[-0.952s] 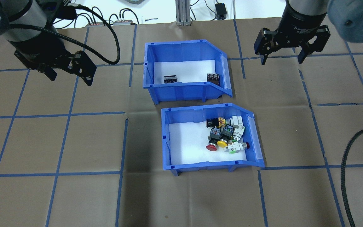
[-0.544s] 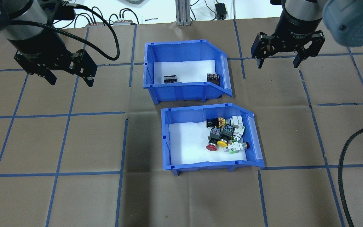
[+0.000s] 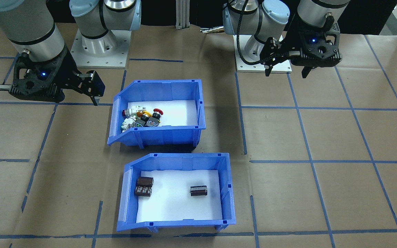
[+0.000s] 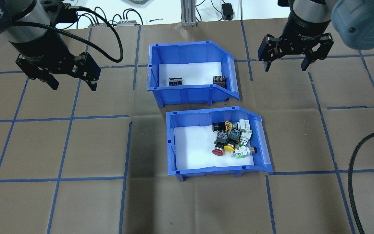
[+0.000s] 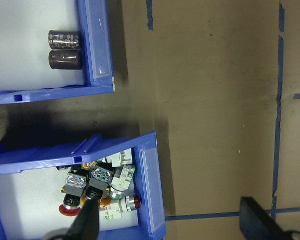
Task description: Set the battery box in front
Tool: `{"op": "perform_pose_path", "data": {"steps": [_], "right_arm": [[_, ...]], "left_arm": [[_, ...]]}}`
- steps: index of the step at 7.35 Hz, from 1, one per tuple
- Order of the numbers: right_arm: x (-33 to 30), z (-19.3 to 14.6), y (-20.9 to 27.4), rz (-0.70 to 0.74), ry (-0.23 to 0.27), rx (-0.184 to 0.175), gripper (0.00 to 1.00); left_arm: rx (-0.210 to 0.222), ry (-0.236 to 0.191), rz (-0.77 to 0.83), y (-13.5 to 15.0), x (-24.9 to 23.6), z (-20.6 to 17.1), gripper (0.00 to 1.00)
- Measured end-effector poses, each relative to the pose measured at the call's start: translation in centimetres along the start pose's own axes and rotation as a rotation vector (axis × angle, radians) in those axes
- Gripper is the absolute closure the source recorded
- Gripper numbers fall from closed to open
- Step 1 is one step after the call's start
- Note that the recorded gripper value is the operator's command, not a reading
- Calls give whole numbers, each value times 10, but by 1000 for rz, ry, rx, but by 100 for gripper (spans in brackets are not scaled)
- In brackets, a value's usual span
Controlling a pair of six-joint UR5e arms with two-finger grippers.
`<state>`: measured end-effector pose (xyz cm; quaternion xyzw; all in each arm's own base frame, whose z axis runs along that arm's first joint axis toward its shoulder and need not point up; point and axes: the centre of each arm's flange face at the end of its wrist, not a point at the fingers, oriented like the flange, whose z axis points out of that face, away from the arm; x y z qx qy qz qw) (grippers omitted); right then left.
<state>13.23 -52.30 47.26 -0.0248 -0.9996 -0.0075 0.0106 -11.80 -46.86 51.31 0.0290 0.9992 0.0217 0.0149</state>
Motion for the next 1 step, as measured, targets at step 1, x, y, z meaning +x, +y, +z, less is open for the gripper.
{"op": "perform_pose_path", "data": {"steps": [1], "right_arm": [[0,0,0,0,1,0,0]], "left_arm": [[0,0,0,1,0,1,0]]}}
